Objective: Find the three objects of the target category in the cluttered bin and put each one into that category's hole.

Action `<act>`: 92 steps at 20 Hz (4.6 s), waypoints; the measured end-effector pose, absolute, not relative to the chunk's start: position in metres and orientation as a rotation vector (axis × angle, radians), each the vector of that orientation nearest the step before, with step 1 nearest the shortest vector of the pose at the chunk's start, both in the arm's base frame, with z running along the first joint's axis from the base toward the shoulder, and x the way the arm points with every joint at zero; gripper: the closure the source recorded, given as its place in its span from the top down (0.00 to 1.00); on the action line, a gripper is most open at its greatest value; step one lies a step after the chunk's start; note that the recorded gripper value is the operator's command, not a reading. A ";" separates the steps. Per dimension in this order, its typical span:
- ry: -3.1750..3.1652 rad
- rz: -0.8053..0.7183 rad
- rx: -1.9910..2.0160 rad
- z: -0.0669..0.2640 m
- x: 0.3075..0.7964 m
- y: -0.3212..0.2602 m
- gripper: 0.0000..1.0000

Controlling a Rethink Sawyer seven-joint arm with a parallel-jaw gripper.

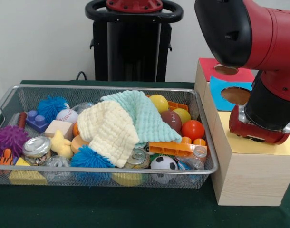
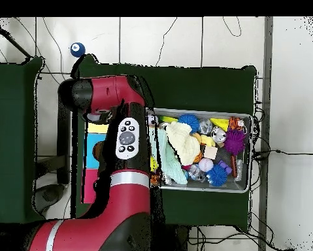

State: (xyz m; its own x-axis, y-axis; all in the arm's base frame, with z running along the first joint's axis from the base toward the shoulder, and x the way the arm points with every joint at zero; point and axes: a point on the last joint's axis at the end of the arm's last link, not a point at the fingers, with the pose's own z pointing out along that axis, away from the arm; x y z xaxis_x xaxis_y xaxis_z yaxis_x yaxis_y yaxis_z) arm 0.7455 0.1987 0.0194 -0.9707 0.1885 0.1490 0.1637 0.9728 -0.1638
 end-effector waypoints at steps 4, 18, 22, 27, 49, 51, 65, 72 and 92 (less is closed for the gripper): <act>-2.955 0.205 -0.275 0.019 0.747 0.198 0.00; -2.943 0.145 -0.305 0.018 0.749 0.195 0.00; -2.943 0.142 -0.309 0.018 0.749 0.194 0.00; -2.946 0.140 -0.310 0.018 0.748 0.194 0.00; -2.906 0.083 -0.348 0.020 0.751 0.191 0.00; -2.904 0.080 -0.350 0.021 0.751 0.191 0.00; -2.885 0.028 -0.371 0.060 0.765 0.193 0.00; -2.870 0.013 -0.381 0.077 0.771 0.191 0.00; -2.892 -0.002 -0.391 0.145 0.802 0.183 0.00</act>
State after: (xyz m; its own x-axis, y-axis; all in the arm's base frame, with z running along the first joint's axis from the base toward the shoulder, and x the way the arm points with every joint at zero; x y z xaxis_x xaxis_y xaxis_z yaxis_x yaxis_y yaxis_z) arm 0.8018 0.1830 0.1447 -0.9398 0.2620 0.2193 0.2623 0.9646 -0.0279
